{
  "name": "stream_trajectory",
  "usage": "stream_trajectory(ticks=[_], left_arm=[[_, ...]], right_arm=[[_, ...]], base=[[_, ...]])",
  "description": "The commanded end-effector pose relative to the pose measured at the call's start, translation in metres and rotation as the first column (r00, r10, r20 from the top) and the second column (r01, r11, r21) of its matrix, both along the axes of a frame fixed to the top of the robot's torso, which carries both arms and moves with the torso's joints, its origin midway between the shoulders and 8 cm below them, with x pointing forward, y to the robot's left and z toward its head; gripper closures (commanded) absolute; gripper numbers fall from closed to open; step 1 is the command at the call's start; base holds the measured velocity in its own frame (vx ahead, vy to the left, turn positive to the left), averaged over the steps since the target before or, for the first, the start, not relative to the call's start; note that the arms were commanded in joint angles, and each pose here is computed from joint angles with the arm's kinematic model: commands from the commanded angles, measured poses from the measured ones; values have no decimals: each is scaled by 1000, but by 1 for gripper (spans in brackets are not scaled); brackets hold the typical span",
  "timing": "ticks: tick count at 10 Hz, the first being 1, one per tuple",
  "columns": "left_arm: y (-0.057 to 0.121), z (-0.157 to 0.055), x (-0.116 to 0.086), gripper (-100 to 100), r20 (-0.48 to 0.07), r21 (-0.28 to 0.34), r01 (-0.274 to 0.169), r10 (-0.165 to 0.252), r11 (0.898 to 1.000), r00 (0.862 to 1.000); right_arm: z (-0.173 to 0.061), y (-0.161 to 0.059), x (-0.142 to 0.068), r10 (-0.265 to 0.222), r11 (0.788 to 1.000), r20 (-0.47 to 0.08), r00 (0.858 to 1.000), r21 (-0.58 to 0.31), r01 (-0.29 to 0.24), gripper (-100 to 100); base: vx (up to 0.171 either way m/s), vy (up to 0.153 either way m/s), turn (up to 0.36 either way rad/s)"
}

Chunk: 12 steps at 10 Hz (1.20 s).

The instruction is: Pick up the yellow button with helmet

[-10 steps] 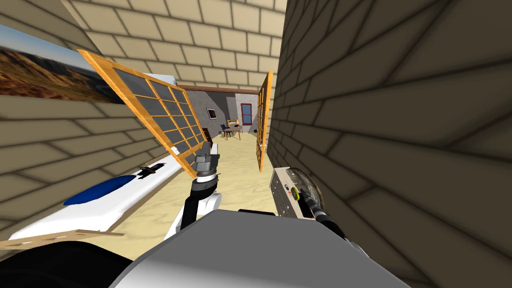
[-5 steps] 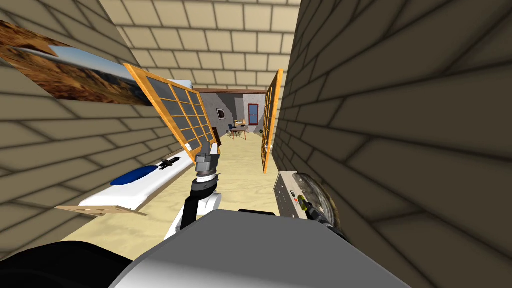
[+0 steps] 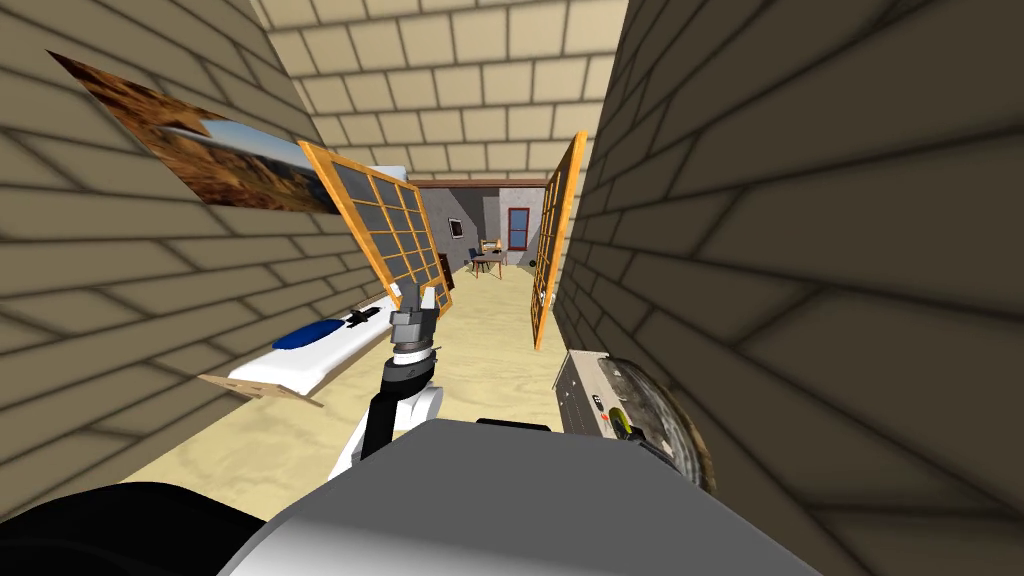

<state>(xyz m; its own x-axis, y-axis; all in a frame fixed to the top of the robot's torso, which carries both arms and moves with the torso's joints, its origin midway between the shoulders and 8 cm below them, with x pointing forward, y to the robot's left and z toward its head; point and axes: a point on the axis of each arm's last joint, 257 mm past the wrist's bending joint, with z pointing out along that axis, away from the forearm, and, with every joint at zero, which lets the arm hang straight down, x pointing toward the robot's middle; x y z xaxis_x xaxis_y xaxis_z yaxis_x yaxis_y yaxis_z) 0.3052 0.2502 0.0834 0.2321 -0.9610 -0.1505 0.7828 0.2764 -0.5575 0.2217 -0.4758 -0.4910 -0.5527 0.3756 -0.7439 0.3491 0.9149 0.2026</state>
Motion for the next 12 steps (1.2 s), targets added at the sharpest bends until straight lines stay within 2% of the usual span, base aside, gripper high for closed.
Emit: stream_trajectory(ticks=[1,3,5,6,7,8,9,10,11,12], left_arm=[[0,0,0,0,0,0,0,0,1000,1000],[0,0,0,0,0,0,0,0,1000,1000],[0,0,0,0,0,0,0,0,1000,1000],[0,0,0,0,0,0,0,0,1000,1000],[0,0,0,0,0,0,0,0,1000,1000],[0,0,0,0,0,0,0,0,1000,1000],[0,0,0,0,0,0,0,0,1000,1000],[0,0,0,0,0,0,0,0,1000,1000],[0,0,0,0,0,0,0,0,1000,1000],[0,0,0,0,0,0,0,0,1000,1000]], right_arm=[[-11,-10,-18,38,998,-59,998,-45,-41,-100],[-22,-21,-43,91,990,-138,986,-98,-105,-100],[-28,-26,-56,120,982,-180,976,-122,-143,-100],[-28,-24,-51,109,985,-164,980,-113,-129,-100],[-28,-25,-51,111,985,-167,980,-115,-132,0],[-36,-10,-37,151,981,-169,974,-98,-169,-100],[-35,-7,-30,159,980,-161,974,-97,-176,-100],[-43,1,-27,185,976,-174,967,-86,-202,-100],[-41,10,-10,207,972,-156,966,-82,-222,-100],[-46,19,-2,238,965,-163,958,-75,-252,-100]], base=[[49,-3,183],[45,7,220],[38,2,144],[15,1,24],[0,0,0],[20,-8,-411],[21,3,-174],[34,-6,-275],[28,-2,-142],[29,-7,-287]])
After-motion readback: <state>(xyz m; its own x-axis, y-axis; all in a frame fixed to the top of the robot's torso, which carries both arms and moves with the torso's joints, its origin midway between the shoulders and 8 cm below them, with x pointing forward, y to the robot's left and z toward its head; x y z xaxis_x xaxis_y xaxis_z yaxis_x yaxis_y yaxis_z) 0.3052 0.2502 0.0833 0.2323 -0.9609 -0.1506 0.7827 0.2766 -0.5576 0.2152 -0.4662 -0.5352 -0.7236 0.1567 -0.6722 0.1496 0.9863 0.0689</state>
